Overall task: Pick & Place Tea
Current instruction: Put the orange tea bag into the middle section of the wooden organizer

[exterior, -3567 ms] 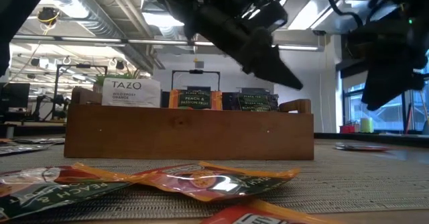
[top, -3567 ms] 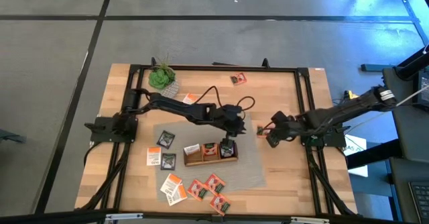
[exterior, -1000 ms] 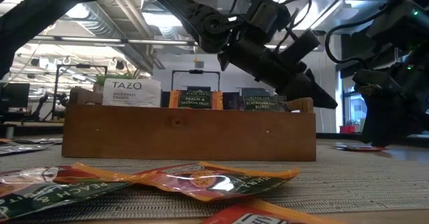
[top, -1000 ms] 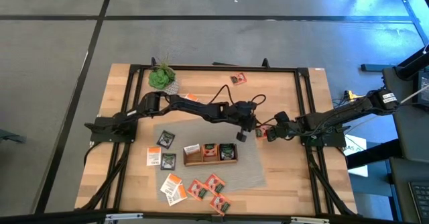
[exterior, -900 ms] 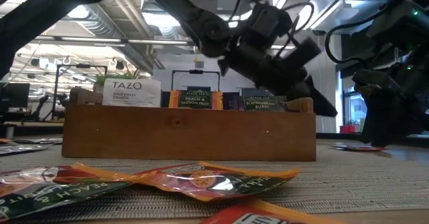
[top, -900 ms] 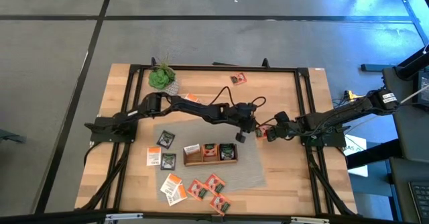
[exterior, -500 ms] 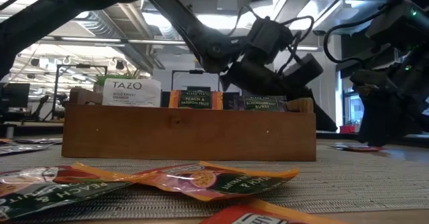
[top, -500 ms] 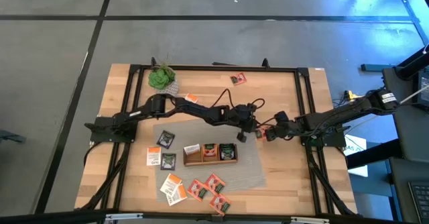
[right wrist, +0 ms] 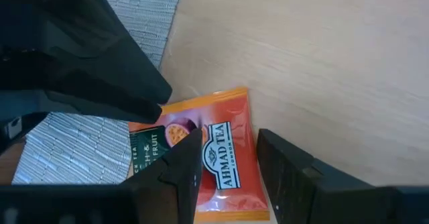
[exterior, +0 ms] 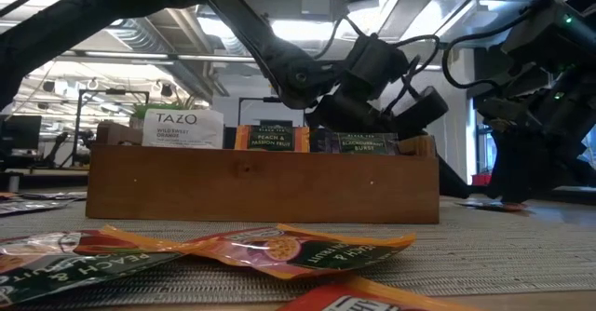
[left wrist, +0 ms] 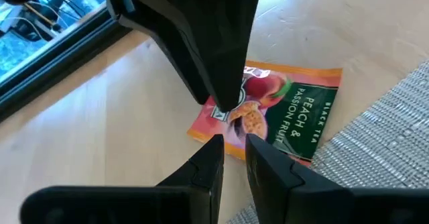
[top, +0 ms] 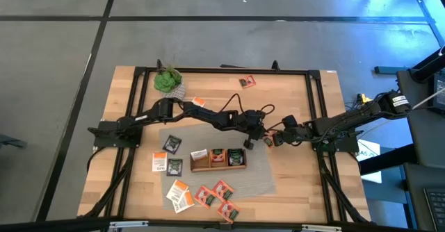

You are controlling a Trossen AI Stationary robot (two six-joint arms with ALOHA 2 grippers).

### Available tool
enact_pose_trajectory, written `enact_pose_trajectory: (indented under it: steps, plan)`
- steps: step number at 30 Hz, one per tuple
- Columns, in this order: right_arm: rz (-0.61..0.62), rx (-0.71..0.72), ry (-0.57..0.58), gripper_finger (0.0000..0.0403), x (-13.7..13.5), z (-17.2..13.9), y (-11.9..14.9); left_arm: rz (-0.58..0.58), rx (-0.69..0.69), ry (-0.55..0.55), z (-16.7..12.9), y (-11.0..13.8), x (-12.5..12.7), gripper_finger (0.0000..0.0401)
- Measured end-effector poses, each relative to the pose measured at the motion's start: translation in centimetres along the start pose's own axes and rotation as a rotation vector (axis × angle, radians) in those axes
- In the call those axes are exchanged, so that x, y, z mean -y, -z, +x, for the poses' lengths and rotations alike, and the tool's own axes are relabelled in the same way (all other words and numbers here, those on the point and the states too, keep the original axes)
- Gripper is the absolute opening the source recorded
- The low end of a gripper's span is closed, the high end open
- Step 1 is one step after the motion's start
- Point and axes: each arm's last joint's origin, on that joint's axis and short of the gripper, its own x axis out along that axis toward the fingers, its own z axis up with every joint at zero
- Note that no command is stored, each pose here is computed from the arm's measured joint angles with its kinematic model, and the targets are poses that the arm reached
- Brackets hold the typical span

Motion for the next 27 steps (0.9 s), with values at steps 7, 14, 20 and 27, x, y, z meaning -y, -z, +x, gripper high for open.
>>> enact_pose_trajectory:
  steps: [7, 14, 20, 27]
  plan:
    - [-0.048, -0.003, -0.005, 0.0134, -0.04, 0.03, 0.01, -0.052, 0.004, 0.12, -0.02, 0.32, 0.57, 0.0061]
    - [-0.138, -0.007, -0.009, 0.0104, -0.01, 0.08, 0.05, -0.062, 0.004, 0.131, -0.03, 0.32, 0.66, 0.0061]
    - [-0.076, -0.026, -0.022, 0.0094, -0.09, 0.09, 0.08, -0.065, -0.009, 0.125, -0.03, 0.4, 0.67, 0.0061]
    - [-0.079, -0.056, -0.065, 0.0112, -0.38, 0.06, 0.11, -0.066, -0.013, 0.124, -0.03, 0.43, 0.68, 0.0061]
